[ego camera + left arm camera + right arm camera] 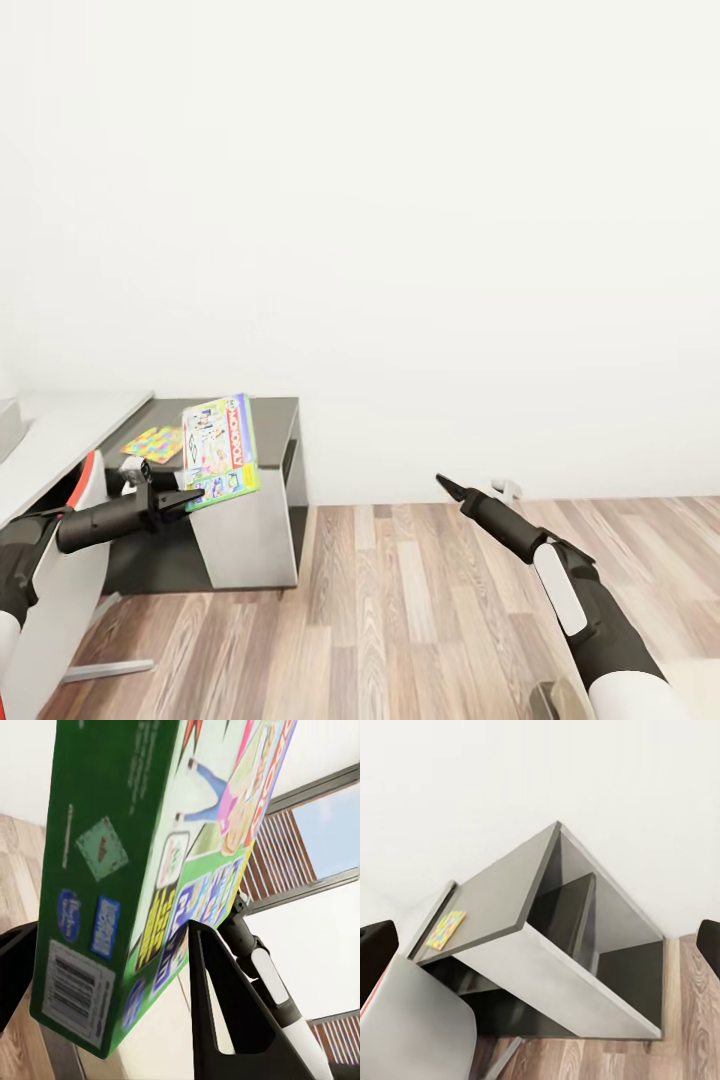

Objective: Put all the toys in the child's room - the three board games (two on the bed and one on the table), the two jigsaw puzzles on the table, and the tennis ball on the table - inside the toy box on the table in the child's room.

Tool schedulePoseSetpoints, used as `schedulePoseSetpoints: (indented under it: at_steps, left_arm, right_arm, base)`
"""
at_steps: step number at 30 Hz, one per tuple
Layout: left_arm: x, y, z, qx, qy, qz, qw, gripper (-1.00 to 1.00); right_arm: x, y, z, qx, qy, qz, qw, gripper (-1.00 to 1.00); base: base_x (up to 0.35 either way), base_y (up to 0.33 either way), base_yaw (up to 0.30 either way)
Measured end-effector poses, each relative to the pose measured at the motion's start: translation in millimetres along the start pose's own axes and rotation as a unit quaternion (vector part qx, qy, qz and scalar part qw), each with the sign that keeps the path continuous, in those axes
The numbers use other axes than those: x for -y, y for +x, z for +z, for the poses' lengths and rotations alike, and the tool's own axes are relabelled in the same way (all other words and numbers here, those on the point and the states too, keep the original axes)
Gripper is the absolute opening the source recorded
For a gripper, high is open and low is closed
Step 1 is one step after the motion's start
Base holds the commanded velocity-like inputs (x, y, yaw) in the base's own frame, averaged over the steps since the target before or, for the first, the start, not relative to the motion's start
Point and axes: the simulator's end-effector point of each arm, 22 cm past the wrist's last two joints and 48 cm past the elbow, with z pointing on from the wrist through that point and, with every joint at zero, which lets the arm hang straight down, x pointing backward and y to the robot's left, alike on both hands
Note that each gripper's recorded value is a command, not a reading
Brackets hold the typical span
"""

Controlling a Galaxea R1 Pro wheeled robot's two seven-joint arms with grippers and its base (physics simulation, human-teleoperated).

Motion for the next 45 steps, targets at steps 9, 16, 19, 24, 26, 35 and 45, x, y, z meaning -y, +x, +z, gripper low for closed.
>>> schedulePoseSetpoints:
  at_steps: [9,16,19,24,26,35,45]
  left_arm:
    - [-0.1,-0.2,-0.3,0.0,0.0,0.0,1.0,-1.0]
    - [-2.8,0.0,0.5,0.0,-0.001,-0.002,1.0,-1.0]
    - [-4.6,0.7,1.2,-0.001,-0.001,-0.004,1.0,-1.0]
    - [-7.5,1.8,2.1,-0.002,-0.002,-0.007,1.0,-1.0]
    - [-8.7,2.1,2.4,-0.002,-0.003,-0.007,1.0,-1.0]
    - [-12.1,3.1,3.1,-0.003,-0.004,-0.01,0.9999,-1.0]
    - [-11.8,3.2,3.4,-0.003,-0.003,-0.01,0.9999,-1.0]
  right_arm:
    - [0.1,0.0,0.1,0.0,0.0,0.0,1.0,1.0]
    - [2.3,3.1,1.3,-0.003,0.002,0.002,1.0,1.0]
    - [4.0,4.4,1.6,-0.004,0.003,0.002,1.0,1.0]
    - [5.7,7.4,2.6,-0.007,0.004,0.004,1.0,1.0]
    - [6.6,8.4,3.0,-0.007,0.004,0.004,1.0,1.0]
    - [9.9,10.7,3.4,-0.009,0.006,0.006,0.9999,1.0]
    - [9.3,11.0,3.7,-0.009,0.006,0.005,0.9999,1.0]
  base:
    - [0.274,0.0,0.0]
    - [0.075,0.0,0.0]
    - [0.007,0.0,0.004]
    - [0.001,0.0,0.049]
    - [0.0,0.0,0.08]
    - [0.033,-0.074,0.154]
    - [0.003,-0.006,0.175]
